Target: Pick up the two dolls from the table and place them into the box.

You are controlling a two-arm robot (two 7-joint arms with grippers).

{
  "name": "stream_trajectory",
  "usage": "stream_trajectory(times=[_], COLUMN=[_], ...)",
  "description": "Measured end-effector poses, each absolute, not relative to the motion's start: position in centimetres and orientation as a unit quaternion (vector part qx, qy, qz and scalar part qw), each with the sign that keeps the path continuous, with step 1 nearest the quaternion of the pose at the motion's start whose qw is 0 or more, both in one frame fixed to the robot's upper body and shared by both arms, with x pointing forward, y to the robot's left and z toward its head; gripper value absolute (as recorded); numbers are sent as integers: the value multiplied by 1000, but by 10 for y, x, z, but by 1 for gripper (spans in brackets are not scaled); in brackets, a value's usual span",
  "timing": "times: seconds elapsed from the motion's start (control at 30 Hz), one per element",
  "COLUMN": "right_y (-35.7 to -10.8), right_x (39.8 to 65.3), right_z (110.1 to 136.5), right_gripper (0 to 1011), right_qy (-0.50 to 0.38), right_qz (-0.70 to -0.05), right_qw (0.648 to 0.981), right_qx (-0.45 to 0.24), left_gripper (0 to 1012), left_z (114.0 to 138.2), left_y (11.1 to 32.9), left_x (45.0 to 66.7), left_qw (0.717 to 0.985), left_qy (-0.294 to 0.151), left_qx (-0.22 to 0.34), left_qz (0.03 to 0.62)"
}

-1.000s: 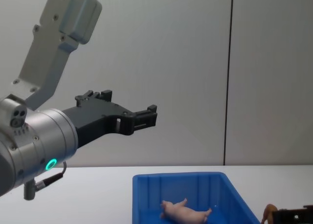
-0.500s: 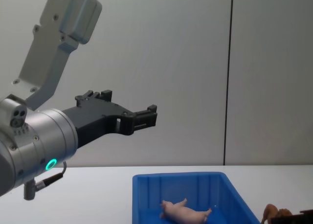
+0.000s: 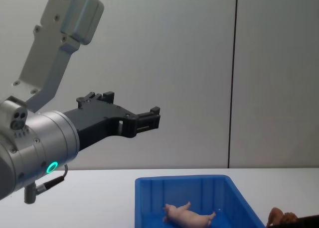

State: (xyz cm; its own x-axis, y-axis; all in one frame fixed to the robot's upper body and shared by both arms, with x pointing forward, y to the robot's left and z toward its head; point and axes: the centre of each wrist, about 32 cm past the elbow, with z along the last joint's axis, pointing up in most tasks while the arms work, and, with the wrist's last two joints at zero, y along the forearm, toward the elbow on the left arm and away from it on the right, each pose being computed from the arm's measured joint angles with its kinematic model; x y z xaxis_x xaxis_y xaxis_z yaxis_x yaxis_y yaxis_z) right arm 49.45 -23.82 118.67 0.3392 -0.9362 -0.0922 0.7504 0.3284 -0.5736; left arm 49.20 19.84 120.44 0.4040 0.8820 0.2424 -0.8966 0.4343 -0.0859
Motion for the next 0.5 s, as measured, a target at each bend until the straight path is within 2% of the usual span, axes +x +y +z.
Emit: stream_trajectory(times=[0.47,0.5], right_y=[-233,-233], right_x=[504,504], right_z=[1184,1184], right_gripper=[1001,977], right_qy=[210,210], right_qz=[-533,-532], right_qw=[787,787], right_qx=[-231,-232], left_gripper=[1001,1001], left_z=[1204,1204], left_y=[198,198], left_x=[492,492], left_qw=[837,837], left_qy=[-126,-126], left_qx=[29,29], left_qz=[531,531])
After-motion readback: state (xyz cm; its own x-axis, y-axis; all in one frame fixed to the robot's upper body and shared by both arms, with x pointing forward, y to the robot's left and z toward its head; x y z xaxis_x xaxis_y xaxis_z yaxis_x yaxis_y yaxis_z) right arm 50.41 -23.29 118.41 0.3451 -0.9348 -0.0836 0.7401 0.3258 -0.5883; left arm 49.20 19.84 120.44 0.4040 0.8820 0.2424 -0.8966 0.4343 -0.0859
